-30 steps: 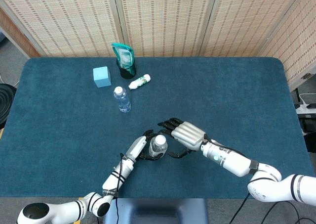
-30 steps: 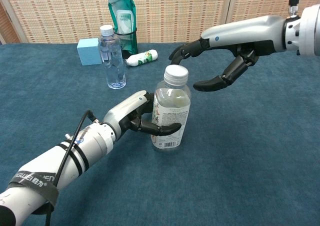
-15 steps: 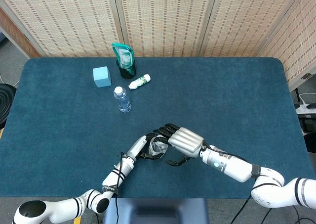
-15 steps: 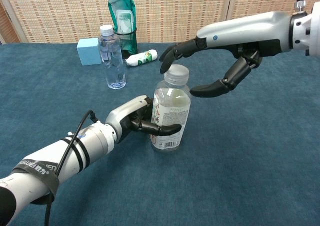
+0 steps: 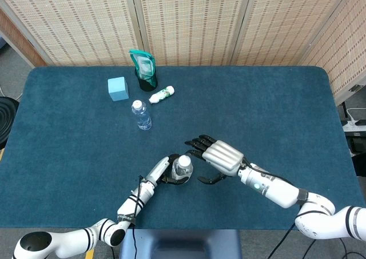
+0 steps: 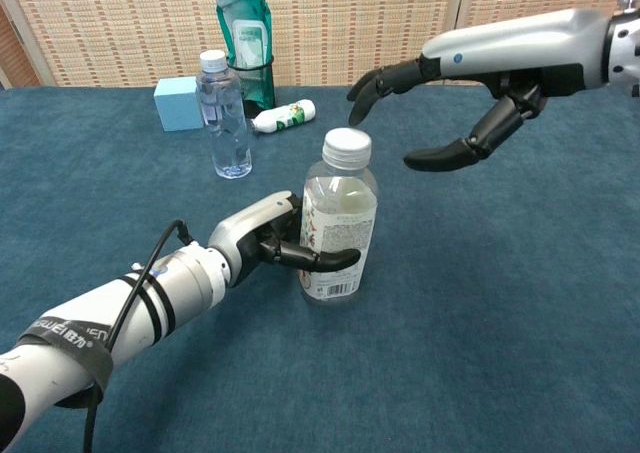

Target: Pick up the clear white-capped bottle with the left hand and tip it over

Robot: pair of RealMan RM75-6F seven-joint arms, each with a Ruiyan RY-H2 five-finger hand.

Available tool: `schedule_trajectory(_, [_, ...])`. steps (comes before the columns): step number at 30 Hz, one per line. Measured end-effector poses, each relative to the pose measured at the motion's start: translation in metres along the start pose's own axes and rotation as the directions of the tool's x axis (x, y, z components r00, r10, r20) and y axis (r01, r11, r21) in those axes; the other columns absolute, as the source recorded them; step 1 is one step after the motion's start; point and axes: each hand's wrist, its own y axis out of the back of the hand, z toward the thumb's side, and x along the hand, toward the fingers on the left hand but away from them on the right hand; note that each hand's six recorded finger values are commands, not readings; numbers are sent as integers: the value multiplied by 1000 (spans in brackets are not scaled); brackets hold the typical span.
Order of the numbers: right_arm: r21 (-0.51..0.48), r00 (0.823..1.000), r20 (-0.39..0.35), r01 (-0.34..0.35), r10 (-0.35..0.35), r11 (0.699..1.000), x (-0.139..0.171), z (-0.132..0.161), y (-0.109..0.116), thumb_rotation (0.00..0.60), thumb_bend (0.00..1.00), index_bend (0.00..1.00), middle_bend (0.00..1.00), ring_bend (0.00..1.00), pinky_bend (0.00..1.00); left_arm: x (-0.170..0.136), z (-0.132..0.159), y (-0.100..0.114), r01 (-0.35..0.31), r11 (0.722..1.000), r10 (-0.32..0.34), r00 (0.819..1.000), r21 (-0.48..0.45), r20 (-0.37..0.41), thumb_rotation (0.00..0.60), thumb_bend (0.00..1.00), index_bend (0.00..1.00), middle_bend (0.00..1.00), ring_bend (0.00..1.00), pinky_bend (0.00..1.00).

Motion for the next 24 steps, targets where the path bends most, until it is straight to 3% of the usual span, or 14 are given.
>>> schedule_trajectory(8, [-10,1000,12,-19,19,1000,0,-4,-5,323,312,172,0,0,0,0,-3,-3,12,1000,-12,1000,13,-5,600,958,750,913,447,136])
schedule_trajectory(17, [-14,1000,23,-17,17,1000,0,-9,-5,323,313,172,0,0,0,2,-2,-2,7,1000,-7,1000,10,-3,600,958,750,913,447,306])
schedule_trajectory(24, [-20,1000,1,-18,18,1000,-3,-2,-5,323,312,171,0,0,0,2,-1,-5,14,1000,-14,1000,13,2,600,956,750,912,448,321])
